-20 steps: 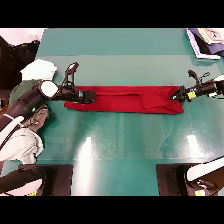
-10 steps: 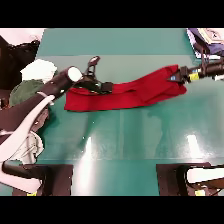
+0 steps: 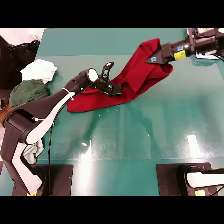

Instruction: Fold the shirts.

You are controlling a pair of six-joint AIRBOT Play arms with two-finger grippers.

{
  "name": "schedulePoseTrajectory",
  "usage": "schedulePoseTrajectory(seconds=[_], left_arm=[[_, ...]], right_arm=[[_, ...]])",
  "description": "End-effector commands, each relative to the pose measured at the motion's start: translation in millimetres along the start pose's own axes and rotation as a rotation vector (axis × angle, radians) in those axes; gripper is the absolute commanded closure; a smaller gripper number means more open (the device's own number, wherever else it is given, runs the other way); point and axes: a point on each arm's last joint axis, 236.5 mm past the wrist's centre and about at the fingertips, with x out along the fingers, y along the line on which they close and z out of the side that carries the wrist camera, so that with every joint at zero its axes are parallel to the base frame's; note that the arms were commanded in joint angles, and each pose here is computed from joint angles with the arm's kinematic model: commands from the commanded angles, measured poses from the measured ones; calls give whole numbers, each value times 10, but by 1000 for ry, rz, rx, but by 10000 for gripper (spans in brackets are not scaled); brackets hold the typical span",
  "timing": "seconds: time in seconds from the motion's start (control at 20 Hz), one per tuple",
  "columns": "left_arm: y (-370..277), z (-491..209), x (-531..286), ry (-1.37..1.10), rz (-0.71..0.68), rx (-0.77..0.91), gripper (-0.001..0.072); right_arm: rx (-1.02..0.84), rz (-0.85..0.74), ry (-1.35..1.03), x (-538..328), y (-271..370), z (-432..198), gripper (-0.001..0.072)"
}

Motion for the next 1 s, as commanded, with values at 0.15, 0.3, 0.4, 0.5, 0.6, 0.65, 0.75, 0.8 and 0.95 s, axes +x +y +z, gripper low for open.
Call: schedulePoseTrajectory(seconds=[0.15,0.3,0.4,0.5,0.6,0.65,0.75,0.8,0.95], left_arm=[[137,124,-124,3,18,1,683],[185,343,-507,2,78,91,683],[268,573,-960,-34,163,164,683],[358,774,-1506,-78,244,203,683],[442,917,-2056,-127,312,218,682],[465,964,-2308,-156,337,224,682],[524,985,-2778,-205,383,229,682],[560,973,-2994,-225,409,226,682],[632,917,-3529,-280,487,214,682]], right_arm=[[-63,38,-21,259,422,97,699],[-82,45,-53,358,531,173,699],[-93,53,-63,447,606,198,699],[-92,67,-47,606,639,171,700],[-102,86,-18,821,678,153,700],[-114,97,-6,939,708,166,699],[-143,125,22,1185,806,172,699],[-155,140,44,1329,859,141,700],[-163,167,63,1805,986,51,698]])
